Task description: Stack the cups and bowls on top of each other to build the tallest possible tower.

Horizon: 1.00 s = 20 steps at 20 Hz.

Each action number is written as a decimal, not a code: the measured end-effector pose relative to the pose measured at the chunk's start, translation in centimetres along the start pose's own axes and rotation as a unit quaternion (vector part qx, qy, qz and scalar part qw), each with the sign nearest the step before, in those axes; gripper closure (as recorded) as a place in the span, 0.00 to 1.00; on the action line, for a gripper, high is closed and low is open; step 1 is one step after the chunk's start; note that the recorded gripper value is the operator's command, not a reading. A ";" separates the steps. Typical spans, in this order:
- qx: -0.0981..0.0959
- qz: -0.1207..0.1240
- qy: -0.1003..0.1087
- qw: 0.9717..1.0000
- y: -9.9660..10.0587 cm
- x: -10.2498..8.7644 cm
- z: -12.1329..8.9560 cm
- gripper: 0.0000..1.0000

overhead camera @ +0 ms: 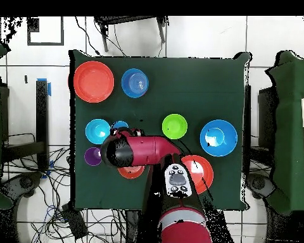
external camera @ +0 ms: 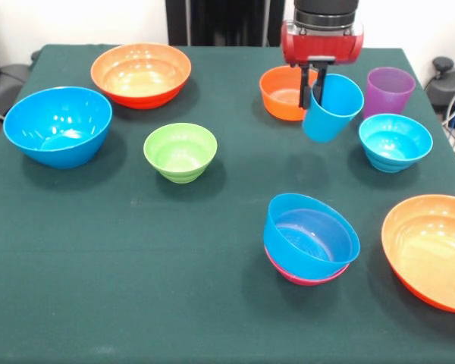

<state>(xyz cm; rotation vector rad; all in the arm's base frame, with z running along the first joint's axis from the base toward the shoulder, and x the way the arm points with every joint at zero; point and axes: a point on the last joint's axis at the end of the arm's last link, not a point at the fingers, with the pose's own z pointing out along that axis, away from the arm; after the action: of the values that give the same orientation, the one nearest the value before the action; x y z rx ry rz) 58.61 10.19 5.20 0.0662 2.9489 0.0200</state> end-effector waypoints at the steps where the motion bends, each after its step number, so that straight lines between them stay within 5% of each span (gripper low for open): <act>1: 0.000 0.000 0.000 1.000 0.0 -0.1 0.2 1.00; 20: 0.004 0.004 -0.008 1.000 -0.7 -2.8 0.2 1.00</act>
<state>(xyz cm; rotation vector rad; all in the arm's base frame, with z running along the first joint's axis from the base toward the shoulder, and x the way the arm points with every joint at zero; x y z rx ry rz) 61.34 9.40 5.52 0.0802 2.9336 0.0097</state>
